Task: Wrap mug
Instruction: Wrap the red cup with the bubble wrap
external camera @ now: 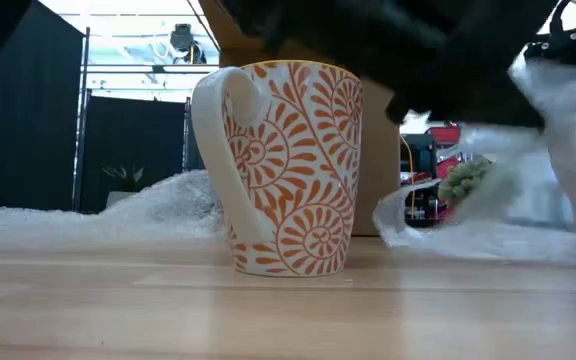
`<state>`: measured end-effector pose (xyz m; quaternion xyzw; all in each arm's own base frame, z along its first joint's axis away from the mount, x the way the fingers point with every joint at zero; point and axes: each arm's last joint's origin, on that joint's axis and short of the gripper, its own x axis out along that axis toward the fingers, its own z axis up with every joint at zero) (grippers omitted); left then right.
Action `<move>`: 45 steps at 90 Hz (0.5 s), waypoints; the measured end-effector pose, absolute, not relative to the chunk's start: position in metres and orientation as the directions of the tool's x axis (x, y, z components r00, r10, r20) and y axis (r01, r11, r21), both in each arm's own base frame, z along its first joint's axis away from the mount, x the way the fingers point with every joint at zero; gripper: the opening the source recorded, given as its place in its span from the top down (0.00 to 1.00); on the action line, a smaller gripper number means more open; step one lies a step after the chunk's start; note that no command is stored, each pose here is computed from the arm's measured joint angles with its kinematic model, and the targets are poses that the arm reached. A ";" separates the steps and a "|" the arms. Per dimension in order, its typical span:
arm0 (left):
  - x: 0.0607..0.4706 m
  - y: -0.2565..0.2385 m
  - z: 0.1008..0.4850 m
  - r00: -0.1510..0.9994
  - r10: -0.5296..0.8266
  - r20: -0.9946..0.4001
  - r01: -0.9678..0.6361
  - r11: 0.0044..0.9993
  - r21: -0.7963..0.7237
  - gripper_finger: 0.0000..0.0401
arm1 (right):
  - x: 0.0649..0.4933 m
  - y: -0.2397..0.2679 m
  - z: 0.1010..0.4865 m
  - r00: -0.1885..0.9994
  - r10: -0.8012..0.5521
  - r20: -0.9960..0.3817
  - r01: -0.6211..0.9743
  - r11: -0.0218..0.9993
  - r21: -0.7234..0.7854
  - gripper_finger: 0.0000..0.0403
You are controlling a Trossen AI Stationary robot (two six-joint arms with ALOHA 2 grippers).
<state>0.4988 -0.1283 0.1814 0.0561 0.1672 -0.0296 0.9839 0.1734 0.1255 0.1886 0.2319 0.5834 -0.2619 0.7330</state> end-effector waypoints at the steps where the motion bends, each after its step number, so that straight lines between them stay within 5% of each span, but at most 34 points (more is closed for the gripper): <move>1: 0.500 -0.128 0.183 0.948 -0.045 -0.314 0.078 0.992 0.095 1.00 | 0.173 0.126 0.189 0.182 -0.114 -0.977 0.654 0.755 0.034 0.46; 12: 0.503 -0.128 0.196 0.974 -0.097 -0.203 0.112 0.992 0.064 1.00 | 0.173 0.126 0.189 0.187 -0.113 -0.976 0.653 0.756 0.038 0.46; 45: 0.523 -0.123 0.148 0.970 -0.128 -0.205 0.131 0.991 0.002 1.00 | 0.176 0.128 0.189 0.209 -0.098 -0.973 0.643 0.764 0.061 0.46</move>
